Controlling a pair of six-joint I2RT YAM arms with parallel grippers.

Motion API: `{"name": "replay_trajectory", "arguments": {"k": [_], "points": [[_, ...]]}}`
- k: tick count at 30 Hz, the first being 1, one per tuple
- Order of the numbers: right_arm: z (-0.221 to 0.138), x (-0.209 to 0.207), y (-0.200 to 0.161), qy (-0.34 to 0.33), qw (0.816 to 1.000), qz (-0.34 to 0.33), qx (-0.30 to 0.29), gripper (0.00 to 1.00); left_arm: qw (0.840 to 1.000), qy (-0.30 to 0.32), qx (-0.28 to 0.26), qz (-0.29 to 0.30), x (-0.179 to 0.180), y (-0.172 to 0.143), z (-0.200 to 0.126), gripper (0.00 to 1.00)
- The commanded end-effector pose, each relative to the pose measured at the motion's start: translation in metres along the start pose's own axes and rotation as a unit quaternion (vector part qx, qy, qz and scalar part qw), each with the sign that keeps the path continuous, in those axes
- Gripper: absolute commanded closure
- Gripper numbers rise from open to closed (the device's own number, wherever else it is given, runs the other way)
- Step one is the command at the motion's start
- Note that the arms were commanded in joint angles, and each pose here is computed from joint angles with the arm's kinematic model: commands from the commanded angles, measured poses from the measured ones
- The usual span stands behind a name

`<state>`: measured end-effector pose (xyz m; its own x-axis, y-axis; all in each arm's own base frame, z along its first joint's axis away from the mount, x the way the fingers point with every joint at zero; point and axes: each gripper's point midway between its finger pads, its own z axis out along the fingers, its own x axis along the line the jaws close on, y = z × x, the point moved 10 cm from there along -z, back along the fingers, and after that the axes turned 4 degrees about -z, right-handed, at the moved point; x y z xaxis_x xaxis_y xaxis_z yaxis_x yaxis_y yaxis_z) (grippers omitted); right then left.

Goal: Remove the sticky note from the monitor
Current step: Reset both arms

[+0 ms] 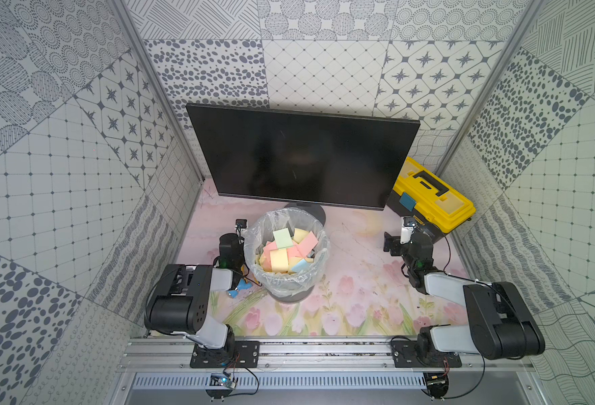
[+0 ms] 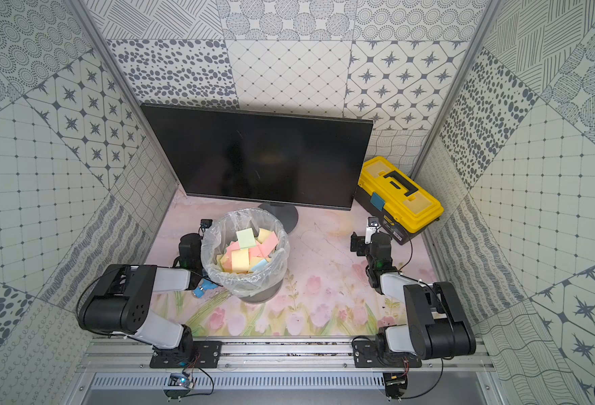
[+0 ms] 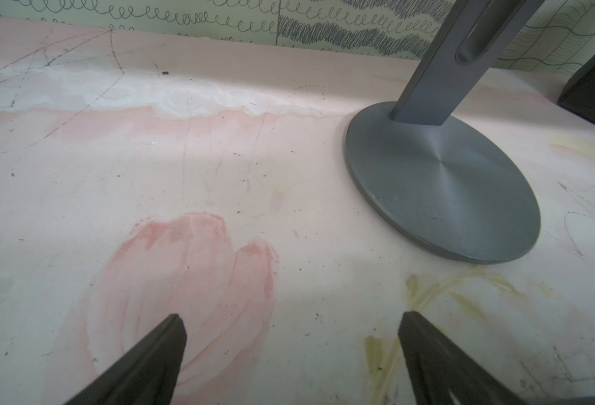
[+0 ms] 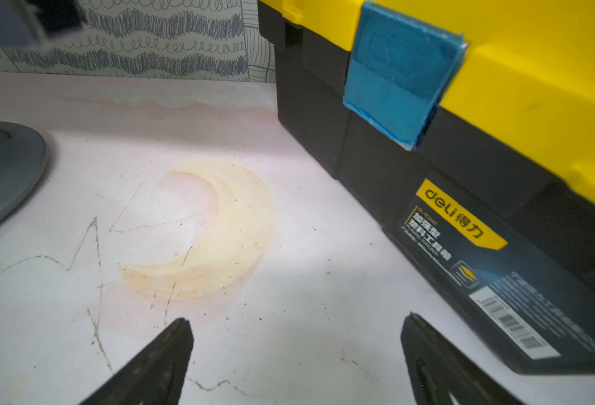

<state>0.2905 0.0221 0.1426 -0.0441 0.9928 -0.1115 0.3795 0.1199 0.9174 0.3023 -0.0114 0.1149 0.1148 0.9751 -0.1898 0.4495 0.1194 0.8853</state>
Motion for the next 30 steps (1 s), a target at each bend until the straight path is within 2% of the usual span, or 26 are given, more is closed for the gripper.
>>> {"name": "replay_trajectory", "arguments": {"k": [1,5,6,8,10,30], "points": [[0.01,0.002,0.015,0.018,0.998,-0.007,-0.053,0.03,1.0,-0.002,-0.021,0.004,-0.001,0.005,0.001,0.0],[0.017,-0.003,0.001,0.02,0.999,0.008,-0.045,0.03,1.0,-0.002,-0.021,0.005,-0.001,0.005,0.001,0.0],[0.018,-0.006,0.0,0.006,0.998,0.017,-0.068,0.03,1.0,-0.002,-0.021,0.004,-0.001,0.005,0.001,0.0],[0.022,-0.012,0.0,0.008,0.999,0.033,-0.038,0.03,1.0,-0.002,-0.021,0.004,-0.001,0.005,0.0,0.0],[0.021,-0.015,-0.001,0.01,0.998,0.039,-0.051,0.03,1.0,-0.002,-0.021,0.004,-0.001,0.005,0.0,0.01],[0.021,-0.012,0.001,0.02,0.998,0.03,-0.044,0.03,1.0,-0.002,-0.021,0.005,-0.001,0.005,0.0,0.01]]}}
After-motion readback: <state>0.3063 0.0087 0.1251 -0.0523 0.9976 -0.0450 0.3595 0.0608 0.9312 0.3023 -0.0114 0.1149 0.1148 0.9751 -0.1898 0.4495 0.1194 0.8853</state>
